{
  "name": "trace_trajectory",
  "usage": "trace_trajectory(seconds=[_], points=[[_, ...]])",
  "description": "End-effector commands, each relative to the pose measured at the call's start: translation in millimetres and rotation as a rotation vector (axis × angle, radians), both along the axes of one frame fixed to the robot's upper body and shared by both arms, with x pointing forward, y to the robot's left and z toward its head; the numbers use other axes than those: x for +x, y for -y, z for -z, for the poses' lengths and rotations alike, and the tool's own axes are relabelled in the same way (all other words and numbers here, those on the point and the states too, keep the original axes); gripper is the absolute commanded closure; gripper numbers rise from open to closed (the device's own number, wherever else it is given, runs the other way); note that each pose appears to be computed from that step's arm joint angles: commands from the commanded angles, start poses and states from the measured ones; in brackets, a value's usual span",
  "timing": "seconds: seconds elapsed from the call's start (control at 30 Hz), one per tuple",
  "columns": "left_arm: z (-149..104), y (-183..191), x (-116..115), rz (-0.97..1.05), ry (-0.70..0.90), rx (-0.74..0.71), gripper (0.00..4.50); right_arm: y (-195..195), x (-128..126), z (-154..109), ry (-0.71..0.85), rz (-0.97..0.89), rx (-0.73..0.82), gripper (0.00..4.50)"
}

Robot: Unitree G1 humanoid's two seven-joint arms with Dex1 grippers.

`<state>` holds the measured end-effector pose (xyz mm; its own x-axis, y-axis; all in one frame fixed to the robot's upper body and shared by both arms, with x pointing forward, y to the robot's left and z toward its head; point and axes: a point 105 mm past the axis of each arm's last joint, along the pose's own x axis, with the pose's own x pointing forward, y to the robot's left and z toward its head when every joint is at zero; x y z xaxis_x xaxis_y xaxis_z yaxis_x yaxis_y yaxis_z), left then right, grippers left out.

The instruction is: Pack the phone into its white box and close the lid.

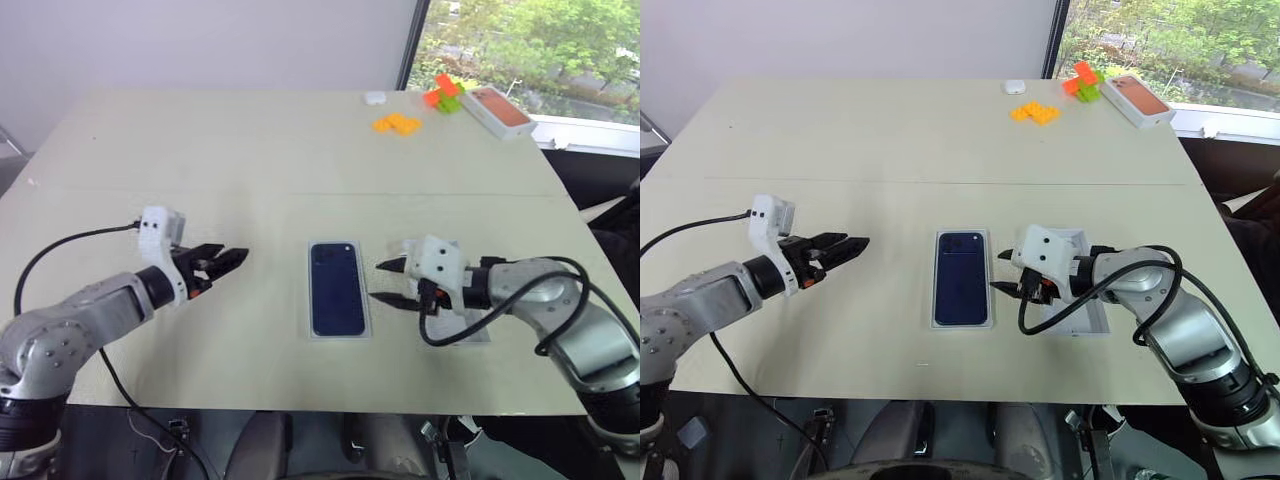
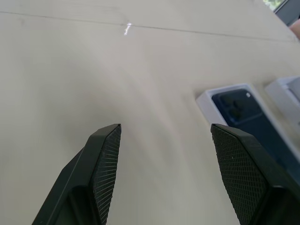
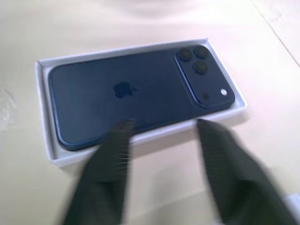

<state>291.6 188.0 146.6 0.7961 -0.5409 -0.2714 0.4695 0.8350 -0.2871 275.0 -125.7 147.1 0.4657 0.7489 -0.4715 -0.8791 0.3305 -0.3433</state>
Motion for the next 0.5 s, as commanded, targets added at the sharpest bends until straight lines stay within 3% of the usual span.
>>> trace_trajectory(seconds=[0.03,0.5], points=[[-7.5,-8.7,3.5,-0.022,0.051,0.010,1.25,6.9,2.4,-14.3,0.046,0.017,0.018,4.44],[31.7,14.8,-18.2,0.142,0.026,0.176,1.25,55.8,0.2,-20.7,0.075,0.147,-0.074,4.44]])
